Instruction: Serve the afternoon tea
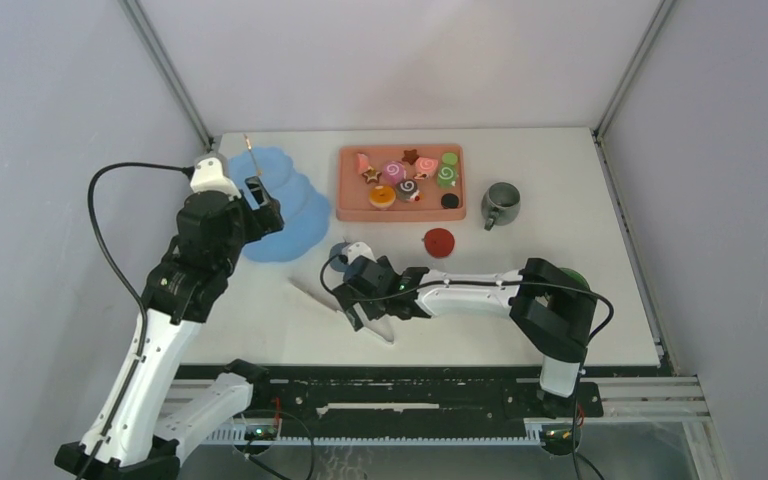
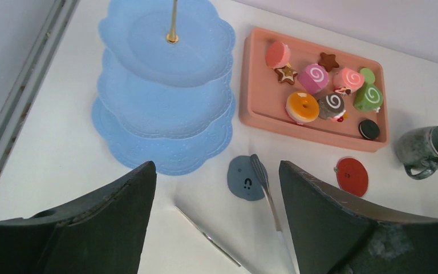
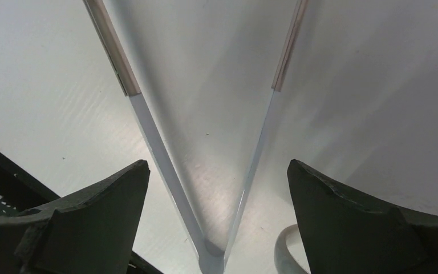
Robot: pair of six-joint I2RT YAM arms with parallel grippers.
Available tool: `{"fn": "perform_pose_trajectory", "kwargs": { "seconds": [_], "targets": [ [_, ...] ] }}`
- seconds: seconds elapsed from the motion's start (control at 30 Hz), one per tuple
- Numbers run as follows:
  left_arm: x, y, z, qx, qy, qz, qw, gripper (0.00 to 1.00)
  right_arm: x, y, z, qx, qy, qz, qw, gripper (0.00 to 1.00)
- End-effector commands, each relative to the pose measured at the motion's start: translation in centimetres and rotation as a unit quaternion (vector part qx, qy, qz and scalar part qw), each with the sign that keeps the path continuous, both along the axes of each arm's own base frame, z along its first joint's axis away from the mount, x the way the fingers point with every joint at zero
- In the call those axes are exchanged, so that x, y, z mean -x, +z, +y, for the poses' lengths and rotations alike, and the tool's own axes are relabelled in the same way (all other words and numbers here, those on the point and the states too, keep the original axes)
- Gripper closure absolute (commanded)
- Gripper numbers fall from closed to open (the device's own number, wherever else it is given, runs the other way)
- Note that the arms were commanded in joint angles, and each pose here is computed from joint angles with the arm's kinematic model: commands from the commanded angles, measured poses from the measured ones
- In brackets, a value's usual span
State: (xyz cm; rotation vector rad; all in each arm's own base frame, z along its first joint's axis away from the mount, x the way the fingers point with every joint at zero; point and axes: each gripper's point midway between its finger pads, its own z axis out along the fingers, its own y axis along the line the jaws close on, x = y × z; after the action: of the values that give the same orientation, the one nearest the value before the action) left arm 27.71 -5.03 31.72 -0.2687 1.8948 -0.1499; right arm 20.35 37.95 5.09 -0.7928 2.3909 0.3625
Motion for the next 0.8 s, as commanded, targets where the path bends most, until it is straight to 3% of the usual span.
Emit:
{"fn": "perform_pose_trajectory", "kwargs": {
  "seconds": [0.0,0.27,0.77],
  "targets": [
    [0.3,0.5,1.0,-0.011,0.018,-0.022,1.000,0.16,-0.1,1.5,2.6,-0.057,0.021,-0.010,0.998,0.00],
    [-0.3,0.2,0.0,-0.003,0.000,-0.010,1.000,0.16,0.5,2.2,2.9,-0.075,0.037,-0.010,0.996,0.00],
    [-0.5,-0.4,-0.8,0.000,-0.020,-0.003,1.000,0.16,0.6,-1.0,2.5,-0.029,0.016,-0.011,0.999,0.00]
  ]
}}
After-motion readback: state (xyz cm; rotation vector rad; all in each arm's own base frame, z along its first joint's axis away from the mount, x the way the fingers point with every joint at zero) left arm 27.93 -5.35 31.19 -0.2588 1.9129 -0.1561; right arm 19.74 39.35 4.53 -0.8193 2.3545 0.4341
